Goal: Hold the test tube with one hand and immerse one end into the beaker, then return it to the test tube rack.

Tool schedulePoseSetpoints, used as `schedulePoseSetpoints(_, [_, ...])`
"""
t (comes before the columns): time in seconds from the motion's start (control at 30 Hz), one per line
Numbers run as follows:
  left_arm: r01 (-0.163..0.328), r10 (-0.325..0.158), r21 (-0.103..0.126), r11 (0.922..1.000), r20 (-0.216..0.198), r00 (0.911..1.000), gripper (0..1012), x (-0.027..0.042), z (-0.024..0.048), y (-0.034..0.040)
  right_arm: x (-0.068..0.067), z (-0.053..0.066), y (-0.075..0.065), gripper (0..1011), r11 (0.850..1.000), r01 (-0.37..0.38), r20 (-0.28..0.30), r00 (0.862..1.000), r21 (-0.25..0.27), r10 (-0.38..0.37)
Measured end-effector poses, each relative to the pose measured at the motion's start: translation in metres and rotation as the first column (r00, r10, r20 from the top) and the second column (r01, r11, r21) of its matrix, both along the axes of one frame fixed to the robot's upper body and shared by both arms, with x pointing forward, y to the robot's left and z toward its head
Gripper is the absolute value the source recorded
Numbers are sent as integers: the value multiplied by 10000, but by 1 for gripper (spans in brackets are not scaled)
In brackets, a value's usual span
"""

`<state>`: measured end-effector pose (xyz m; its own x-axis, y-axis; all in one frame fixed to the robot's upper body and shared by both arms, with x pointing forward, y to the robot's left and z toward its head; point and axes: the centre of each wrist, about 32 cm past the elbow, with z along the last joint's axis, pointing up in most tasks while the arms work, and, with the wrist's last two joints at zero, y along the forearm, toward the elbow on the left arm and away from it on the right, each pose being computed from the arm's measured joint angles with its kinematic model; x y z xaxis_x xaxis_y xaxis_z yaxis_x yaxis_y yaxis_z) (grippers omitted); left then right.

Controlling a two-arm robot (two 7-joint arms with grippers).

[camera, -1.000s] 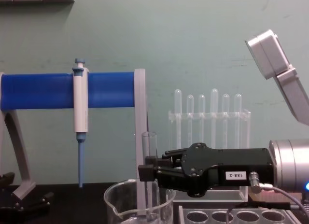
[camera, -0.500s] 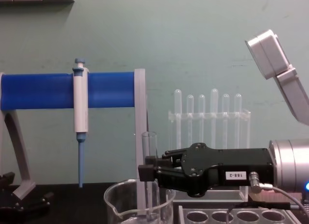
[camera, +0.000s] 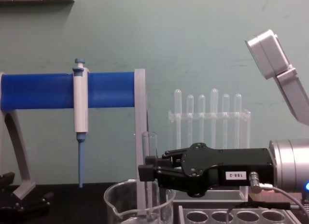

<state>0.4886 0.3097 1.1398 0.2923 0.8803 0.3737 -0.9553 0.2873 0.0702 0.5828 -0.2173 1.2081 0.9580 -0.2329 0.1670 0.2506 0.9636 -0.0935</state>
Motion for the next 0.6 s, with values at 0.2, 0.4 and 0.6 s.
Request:
schedulePoseSetpoints(0.2, [0, 0, 0, 10000, 0, 10000, 1000, 0, 0, 0, 0, 0, 0, 241, 10000, 0, 0, 10000, 0, 0])
schedulePoseSetpoints(0.4, [0, 0, 0, 10000, 0, 10000, 1000, 0, 0, 0, 0, 0, 0, 241, 10000, 0, 0, 10000, 0, 0])
schedulePoseSetpoints(0.6, [0, 0, 0, 10000, 0, 10000, 1000, 0, 0, 0, 0, 0, 0, 241, 10000, 0, -1, 10000, 0, 0])
